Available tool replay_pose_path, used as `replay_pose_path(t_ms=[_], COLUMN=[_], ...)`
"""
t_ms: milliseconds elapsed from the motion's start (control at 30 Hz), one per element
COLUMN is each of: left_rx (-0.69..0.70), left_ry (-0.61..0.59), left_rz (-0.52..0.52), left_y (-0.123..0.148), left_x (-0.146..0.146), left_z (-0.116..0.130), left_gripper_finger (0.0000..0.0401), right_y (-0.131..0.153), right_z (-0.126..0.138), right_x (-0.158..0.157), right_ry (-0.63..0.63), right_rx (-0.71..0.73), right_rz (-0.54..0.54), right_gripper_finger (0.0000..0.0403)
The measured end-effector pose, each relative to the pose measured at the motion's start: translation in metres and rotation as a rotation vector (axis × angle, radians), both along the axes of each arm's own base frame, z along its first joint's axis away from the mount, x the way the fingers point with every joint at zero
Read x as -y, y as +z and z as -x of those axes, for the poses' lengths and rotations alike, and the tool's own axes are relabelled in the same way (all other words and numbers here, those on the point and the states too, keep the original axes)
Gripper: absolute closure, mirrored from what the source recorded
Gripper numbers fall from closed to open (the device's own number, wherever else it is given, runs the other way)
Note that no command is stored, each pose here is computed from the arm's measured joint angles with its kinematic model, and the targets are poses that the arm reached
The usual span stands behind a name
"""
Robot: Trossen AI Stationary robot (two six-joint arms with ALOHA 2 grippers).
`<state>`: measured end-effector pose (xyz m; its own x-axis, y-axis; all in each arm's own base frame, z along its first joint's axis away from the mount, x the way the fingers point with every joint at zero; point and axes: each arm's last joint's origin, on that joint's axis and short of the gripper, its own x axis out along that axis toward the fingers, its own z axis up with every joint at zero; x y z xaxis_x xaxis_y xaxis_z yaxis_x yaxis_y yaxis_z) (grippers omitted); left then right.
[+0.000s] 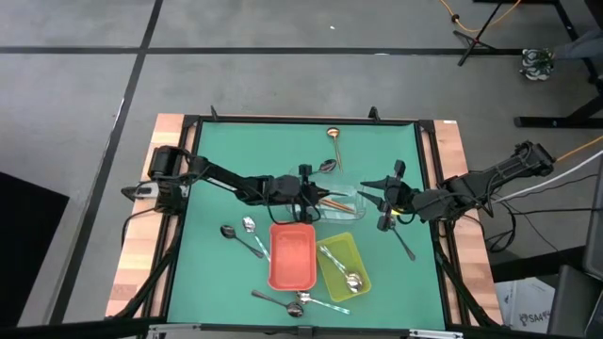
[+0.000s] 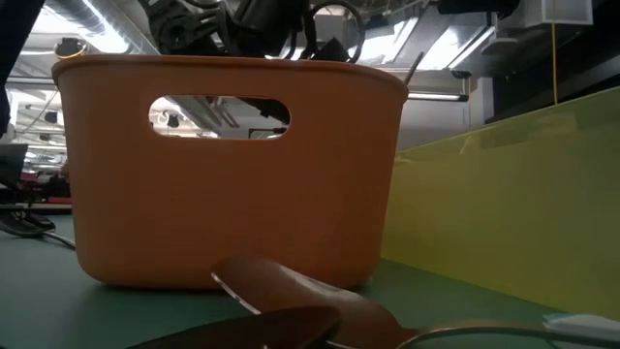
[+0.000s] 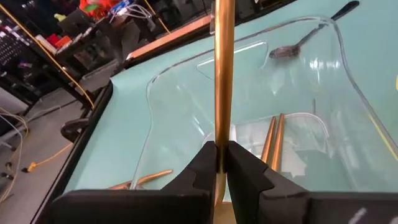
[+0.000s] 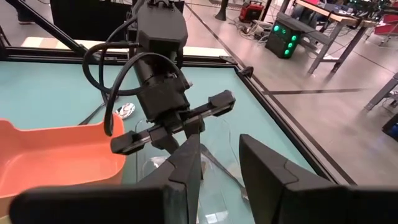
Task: Sort silverware by color (type)
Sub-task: Put the gold spoon into the transparent bin
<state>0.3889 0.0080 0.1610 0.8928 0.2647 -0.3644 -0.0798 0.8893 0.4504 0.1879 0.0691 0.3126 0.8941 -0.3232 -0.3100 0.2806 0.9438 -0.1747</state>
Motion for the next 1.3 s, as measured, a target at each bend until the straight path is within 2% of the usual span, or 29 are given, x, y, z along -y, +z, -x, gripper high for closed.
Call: replay_pose_path(t_ms=[667,1100,1300], left_rx=[-0.015,-0.008,-0.008], left_ry=[0.036,0.054,0.051], left_rz=[-0.009,0.034,0.037], left_y=[-0.0017,-0.003,-0.0032], left_x=[-0.001,-0.0013,-0.0012], left_z=[0.0013,0.0017,0.0016], left_gripper_finger=[0.0372,0.0371,0.0343], right_y=[-0.0001,-0.0001,0.0], right_z=[-0.0001,-0.0001,-0.0001], right_x=[0.0,0.0,-0.0001], right_ry=[0.0,0.0,0.001], right_rx=[-0.001,-0.001,0.0], right_rz=[-0.001,-0.001,-0.001], right_gripper_finger=[0.0303,0.0303,0.0303])
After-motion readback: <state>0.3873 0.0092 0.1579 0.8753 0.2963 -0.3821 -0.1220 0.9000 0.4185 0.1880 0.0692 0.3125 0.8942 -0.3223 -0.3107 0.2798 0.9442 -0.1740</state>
